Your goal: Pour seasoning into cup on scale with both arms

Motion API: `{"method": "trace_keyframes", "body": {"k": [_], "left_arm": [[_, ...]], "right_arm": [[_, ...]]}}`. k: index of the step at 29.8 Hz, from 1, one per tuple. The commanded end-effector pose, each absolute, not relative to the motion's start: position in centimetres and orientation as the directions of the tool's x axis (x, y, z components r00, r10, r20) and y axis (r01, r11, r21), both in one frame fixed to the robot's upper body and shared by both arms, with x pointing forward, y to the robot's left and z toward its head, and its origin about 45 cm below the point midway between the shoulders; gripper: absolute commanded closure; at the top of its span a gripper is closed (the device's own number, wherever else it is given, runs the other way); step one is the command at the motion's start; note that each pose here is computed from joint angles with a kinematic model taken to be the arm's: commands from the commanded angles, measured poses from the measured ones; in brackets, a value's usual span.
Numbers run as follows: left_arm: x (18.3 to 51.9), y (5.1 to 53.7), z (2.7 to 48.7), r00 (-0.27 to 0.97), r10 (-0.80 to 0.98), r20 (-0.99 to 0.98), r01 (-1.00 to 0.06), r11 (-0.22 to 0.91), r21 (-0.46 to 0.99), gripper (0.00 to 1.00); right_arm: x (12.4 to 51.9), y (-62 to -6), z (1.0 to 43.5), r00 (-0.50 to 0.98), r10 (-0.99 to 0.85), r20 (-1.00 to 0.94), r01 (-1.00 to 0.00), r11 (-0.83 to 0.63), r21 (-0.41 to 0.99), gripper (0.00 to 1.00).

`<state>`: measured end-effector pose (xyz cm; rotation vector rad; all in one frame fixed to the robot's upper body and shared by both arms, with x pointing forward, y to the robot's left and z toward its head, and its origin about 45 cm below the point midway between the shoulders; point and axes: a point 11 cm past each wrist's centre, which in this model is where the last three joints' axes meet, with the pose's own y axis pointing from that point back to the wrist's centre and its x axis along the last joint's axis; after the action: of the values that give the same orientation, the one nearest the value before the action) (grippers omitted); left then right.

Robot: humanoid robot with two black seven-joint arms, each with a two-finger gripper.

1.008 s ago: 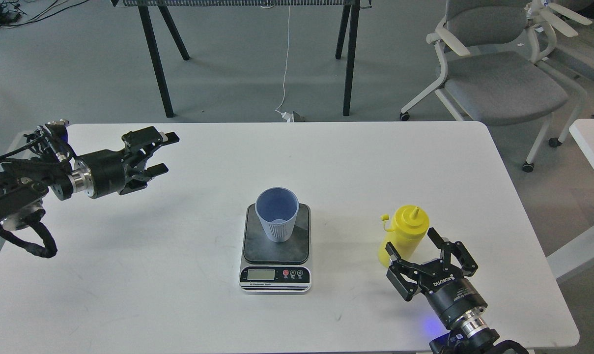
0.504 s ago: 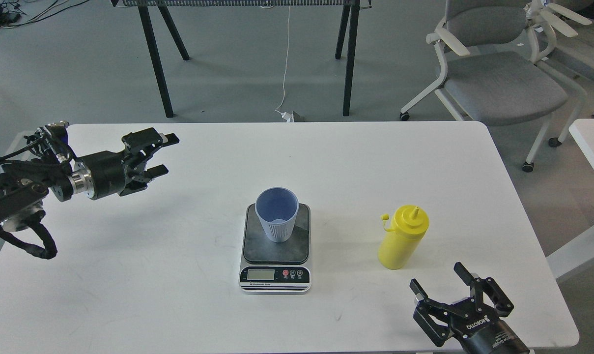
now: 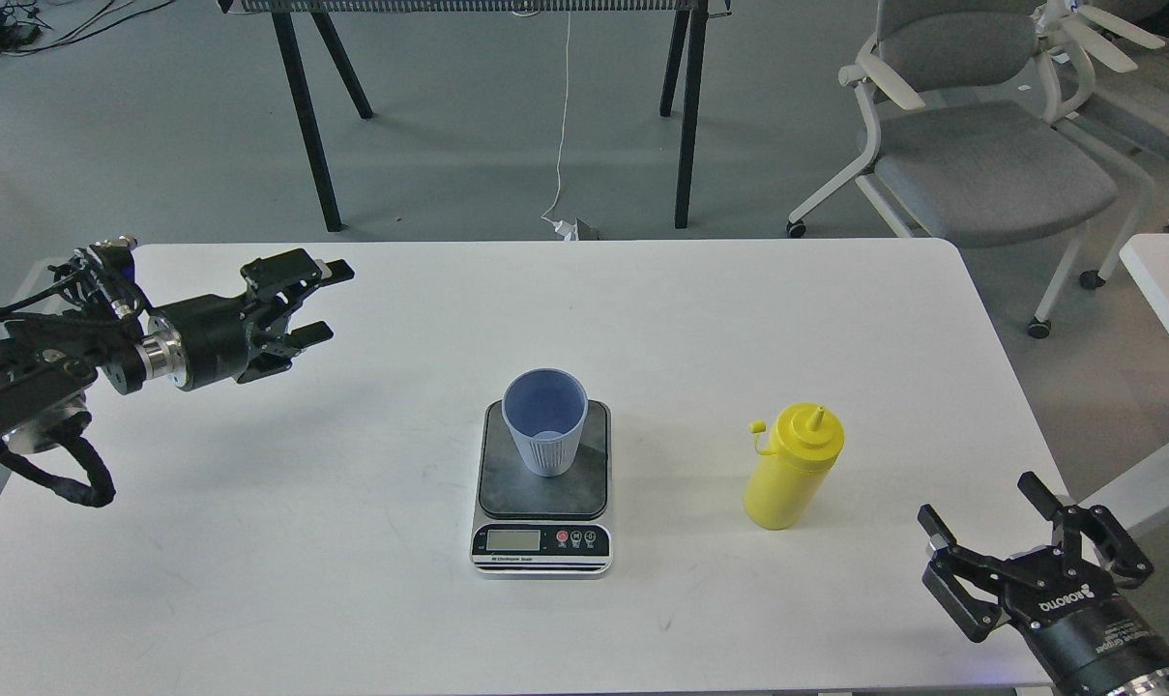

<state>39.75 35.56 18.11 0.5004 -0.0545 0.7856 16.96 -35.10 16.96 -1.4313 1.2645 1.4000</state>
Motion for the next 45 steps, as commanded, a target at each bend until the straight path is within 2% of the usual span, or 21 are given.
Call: {"method": "trace_keyframes", "body": {"k": [1, 5, 8, 18, 22, 32, 45], "left_arm": [[39.8, 35.5, 18.2, 0.712, 0.663, 0.231, -0.689, 0.598, 0.409, 0.00], [39.8, 35.4, 18.2, 0.714, 0.662, 0.228, -0.687, 0.602, 0.407, 0.00], [39.7, 35.4, 18.2, 0.714, 0.662, 0.227, -0.688, 0.601, 0.407, 0.00], [39.8, 35.3, 18.2, 0.702, 0.682, 0.205, -0.698, 0.601, 0.390, 0.00], [40.3, 35.6, 19.1, 0.679, 0.707, 0.197, -0.721, 0.592, 0.360, 0.00], [41.9, 35.3, 21.8, 0.621, 0.767, 0.164, -0.780, 0.582, 0.231, 0.00], [42.9, 36.4, 24.0, 0.561, 0.817, 0.131, -0.827, 0.544, 0.143, 0.00]], "right_arm": [[20.5, -35.4, 19.5, 0.031, -0.159, -0.987, -0.972, -0.235, 0.008, 0.01], [25.4, -34.7, 23.3, 0.194, -0.169, -0.966, -0.950, -0.278, -0.143, 0.01], [28.8, -34.2, 24.9, 0.224, -0.199, -0.954, -0.940, -0.303, -0.158, 0.01], [36.9, -33.4, 23.1, 0.192, -0.302, -0.934, -0.946, -0.310, -0.094, 0.01], [39.4, -32.2, 22.4, 0.221, -0.360, -0.906, -0.939, -0.331, -0.098, 0.01], [41.7, -29.1, 22.2, 0.293, -0.406, -0.866, -0.915, -0.380, -0.132, 0.01], [42.4, -29.0, 20.0, 0.229, -0.388, -0.893, -0.943, -0.315, -0.105, 0.01]]}}
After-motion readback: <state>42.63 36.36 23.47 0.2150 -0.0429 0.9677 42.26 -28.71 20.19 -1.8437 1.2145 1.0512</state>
